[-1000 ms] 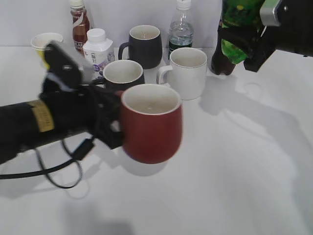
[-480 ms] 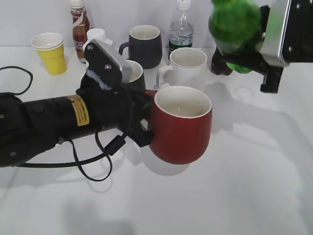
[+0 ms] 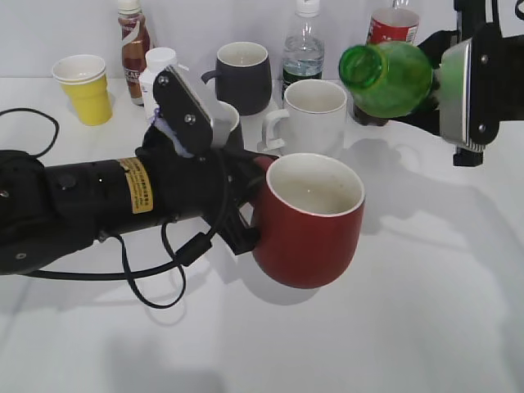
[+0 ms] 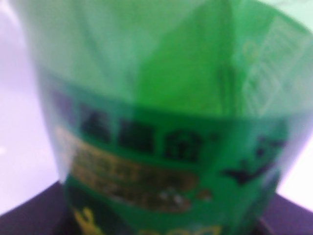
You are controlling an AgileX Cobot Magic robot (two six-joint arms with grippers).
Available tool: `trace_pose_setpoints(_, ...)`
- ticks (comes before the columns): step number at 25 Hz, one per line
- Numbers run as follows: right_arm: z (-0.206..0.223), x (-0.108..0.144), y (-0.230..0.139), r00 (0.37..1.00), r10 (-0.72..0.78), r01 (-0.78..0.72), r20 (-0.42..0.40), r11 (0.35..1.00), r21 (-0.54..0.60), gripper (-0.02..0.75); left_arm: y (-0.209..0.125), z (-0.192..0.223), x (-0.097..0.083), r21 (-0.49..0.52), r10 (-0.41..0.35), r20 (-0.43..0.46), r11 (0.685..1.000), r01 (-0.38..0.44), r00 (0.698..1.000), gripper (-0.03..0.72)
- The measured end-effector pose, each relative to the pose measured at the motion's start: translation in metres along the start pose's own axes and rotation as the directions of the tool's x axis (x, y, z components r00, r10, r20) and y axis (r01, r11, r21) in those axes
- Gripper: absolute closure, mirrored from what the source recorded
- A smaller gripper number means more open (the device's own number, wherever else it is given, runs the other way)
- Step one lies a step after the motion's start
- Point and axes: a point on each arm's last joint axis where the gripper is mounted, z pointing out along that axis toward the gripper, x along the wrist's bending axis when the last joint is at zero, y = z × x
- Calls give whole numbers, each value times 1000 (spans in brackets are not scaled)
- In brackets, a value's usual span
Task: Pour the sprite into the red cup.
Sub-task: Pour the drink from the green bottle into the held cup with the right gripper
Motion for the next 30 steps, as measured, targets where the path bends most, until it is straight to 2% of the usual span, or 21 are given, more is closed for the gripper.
trace_pose_setpoints(9,0,0,-2,989,-149,149,-3,989,21,342,1,0,-1,-8,7,6,1000,-6,1000,638)
trace_pose_setpoints(14,0,0,-2,981,-193,193,-4,981,25,342,5,0,-4,-53,43,42,998,-41,998,638)
trace_pose_setpoints(20,0,0,-3,969,-246,246,-3,969,34,342,5,0,-7,-54,80,71,996,-77,994,638)
trace_pose_setpoints(30,0,-6,-3,946,-320,317,54,947,57,343,5,0,-8,-61,98,86,994,-93,991,638)
